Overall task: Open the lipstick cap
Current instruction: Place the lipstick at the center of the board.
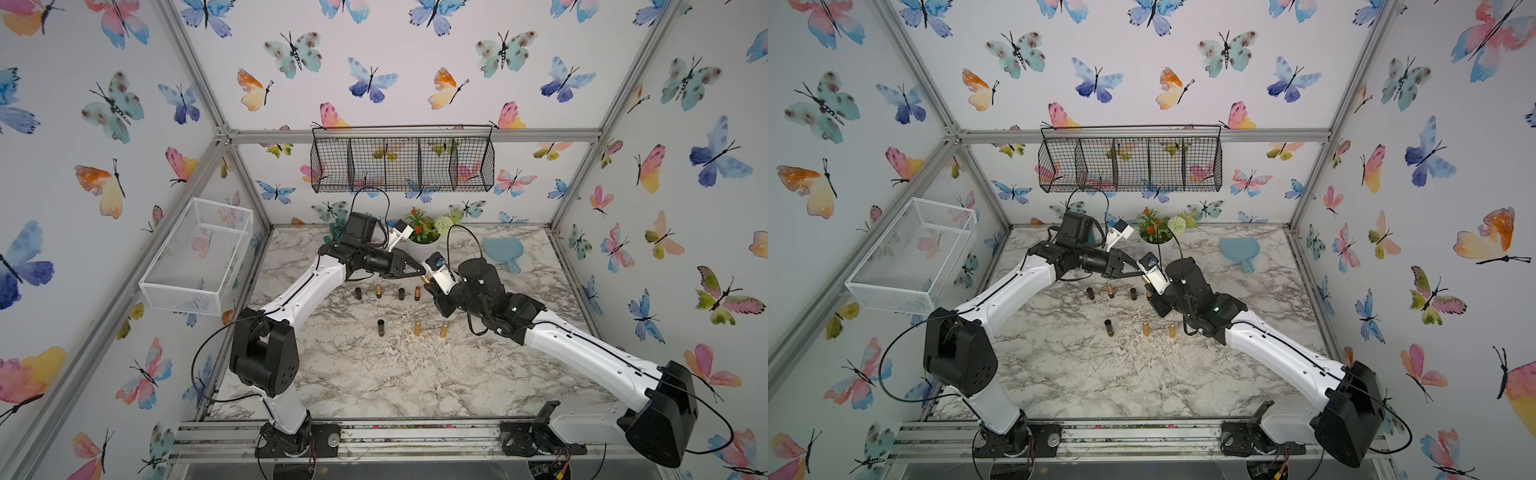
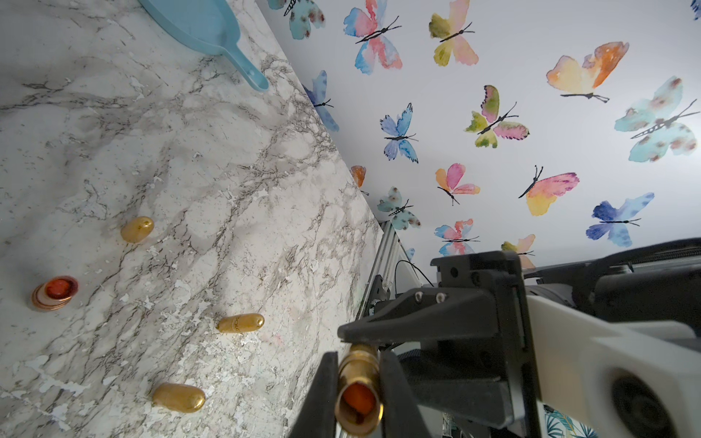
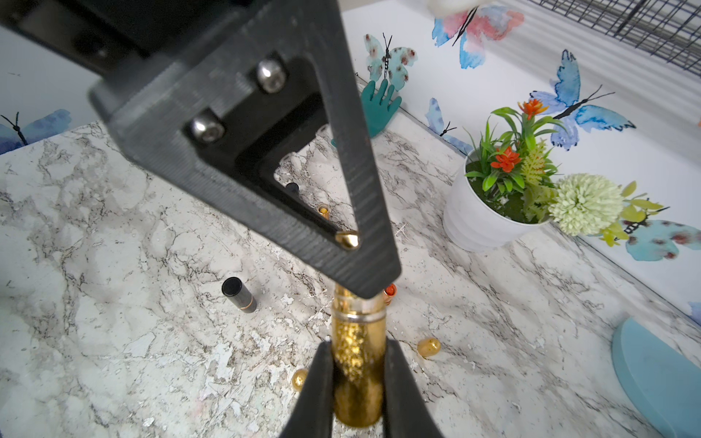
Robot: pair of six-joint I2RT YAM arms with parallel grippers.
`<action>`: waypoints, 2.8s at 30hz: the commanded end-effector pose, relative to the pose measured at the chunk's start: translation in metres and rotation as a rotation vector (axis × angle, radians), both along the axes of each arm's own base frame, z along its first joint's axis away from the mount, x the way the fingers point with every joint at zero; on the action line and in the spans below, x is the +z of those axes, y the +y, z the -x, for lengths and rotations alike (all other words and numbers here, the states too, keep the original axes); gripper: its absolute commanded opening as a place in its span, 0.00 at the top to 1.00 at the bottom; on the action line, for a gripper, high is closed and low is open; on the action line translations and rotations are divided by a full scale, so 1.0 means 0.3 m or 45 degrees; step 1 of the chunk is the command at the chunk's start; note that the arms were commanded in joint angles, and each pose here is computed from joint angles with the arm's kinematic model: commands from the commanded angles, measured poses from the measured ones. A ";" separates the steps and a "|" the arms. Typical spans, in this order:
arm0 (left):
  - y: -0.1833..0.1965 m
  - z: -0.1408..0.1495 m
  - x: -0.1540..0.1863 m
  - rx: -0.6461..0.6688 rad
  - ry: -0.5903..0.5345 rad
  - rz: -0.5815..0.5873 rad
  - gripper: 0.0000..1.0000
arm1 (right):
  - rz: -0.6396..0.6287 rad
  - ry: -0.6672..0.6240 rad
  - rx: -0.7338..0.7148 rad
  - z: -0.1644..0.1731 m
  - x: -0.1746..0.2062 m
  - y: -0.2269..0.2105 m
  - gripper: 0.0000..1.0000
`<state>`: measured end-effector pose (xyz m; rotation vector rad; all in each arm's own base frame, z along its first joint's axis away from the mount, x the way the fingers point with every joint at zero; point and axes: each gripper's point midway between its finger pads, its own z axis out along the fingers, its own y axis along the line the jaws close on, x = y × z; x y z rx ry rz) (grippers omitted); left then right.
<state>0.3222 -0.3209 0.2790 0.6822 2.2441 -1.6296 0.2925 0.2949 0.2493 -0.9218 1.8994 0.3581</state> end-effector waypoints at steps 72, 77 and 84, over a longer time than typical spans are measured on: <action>-0.502 -0.249 -0.714 0.228 -0.667 -0.979 0.65 | -0.123 -0.304 -0.450 0.114 0.357 -0.414 0.46; -0.512 -0.245 -0.601 0.243 -0.695 -0.914 0.50 | -0.133 -0.307 -0.441 0.114 0.367 -0.409 0.46; -0.457 -0.229 -0.312 0.305 -0.722 -0.811 0.46 | -0.166 -0.313 -0.412 0.114 0.389 -0.388 0.46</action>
